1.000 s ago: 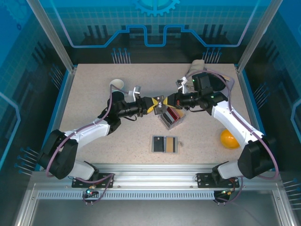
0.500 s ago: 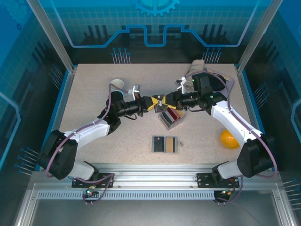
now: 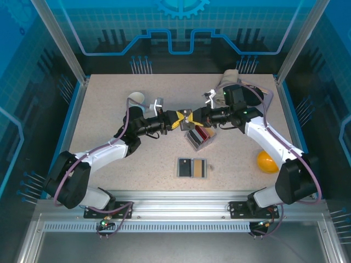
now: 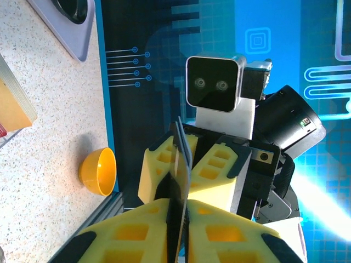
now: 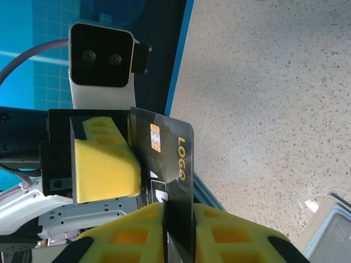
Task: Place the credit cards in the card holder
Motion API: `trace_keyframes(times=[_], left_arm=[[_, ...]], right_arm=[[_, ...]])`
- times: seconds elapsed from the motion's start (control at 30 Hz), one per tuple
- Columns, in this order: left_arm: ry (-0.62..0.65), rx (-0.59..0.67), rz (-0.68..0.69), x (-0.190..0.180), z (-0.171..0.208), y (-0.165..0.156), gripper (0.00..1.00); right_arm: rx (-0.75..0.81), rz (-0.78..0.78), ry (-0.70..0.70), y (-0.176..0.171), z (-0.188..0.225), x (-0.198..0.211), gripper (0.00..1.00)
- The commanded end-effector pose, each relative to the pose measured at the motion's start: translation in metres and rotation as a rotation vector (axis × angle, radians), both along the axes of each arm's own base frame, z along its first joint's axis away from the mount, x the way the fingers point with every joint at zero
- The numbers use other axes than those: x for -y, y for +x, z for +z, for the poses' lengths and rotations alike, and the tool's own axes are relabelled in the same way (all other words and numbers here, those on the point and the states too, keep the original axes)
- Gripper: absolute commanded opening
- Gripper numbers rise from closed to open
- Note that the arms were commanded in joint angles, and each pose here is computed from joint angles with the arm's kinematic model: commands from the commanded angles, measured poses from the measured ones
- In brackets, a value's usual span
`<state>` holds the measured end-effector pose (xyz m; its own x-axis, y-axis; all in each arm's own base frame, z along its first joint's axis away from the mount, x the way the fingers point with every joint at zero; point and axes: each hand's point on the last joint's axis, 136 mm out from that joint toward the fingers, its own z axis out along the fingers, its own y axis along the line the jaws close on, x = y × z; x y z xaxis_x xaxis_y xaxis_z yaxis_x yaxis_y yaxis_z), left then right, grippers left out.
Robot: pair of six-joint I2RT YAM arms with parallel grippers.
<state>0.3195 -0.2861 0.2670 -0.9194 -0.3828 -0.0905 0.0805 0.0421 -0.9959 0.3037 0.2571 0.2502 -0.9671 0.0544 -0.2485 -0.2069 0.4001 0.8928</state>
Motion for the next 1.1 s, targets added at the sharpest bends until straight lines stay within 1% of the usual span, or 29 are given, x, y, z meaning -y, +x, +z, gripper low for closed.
trace_keyframes(times=[0.0,0.27,0.37,0.47,0.53,0.6,0.7,0.73,0.8,0.83,0.93,0.97,1.07], left_arm=[[-0.073,0.121,-0.023,-0.003,0.036,-0.009,0.17],[-0.07,0.118,-0.021,-0.003,0.034,-0.009,0.18],[-0.045,0.101,-0.004,-0.004,0.027,-0.008,0.15],[0.02,0.052,0.045,-0.012,0.008,-0.006,0.1],[0.098,-0.01,0.101,-0.021,-0.014,-0.005,0.04],[0.188,-0.076,0.149,-0.032,-0.039,-0.006,0.02],[0.308,-0.159,0.217,-0.051,-0.073,-0.013,0.01],[0.333,-0.172,0.225,-0.055,-0.079,-0.015,0.01],[0.36,-0.188,0.232,-0.06,-0.091,-0.021,0.01],[0.377,-0.202,0.236,-0.062,-0.096,-0.023,0.01],[0.418,-0.213,0.23,-0.067,-0.106,-0.03,0.02],[0.425,-0.213,0.228,-0.068,-0.107,-0.032,0.02],[0.446,-0.21,0.227,-0.07,-0.108,-0.035,0.02]], right_arm=[[-0.053,-0.075,-0.06,0.005,-0.021,0.017,0.17],[-0.073,-0.102,-0.069,0.007,-0.026,0.023,0.18],[-0.074,-0.118,-0.08,0.009,-0.028,0.027,0.16],[-0.069,-0.147,-0.091,0.012,-0.028,0.034,0.13],[-0.055,-0.168,-0.117,0.014,-0.029,0.041,0.12],[-0.026,-0.174,-0.156,0.015,-0.03,0.046,0.11],[0.026,-0.158,-0.252,0.016,-0.037,0.052,0.11],[0.055,-0.145,-0.307,0.016,-0.041,0.053,0.1],[0.122,-0.107,-0.502,0.015,-0.059,0.059,0.1],[0.145,-0.079,-0.573,0.014,-0.066,0.058,0.1],[0.232,0.051,-0.736,0.009,-0.08,0.047,0.09],[0.26,0.074,-0.809,0.01,-0.088,0.046,0.09],[0.295,0.099,-0.965,0.019,-0.107,0.049,0.09]])
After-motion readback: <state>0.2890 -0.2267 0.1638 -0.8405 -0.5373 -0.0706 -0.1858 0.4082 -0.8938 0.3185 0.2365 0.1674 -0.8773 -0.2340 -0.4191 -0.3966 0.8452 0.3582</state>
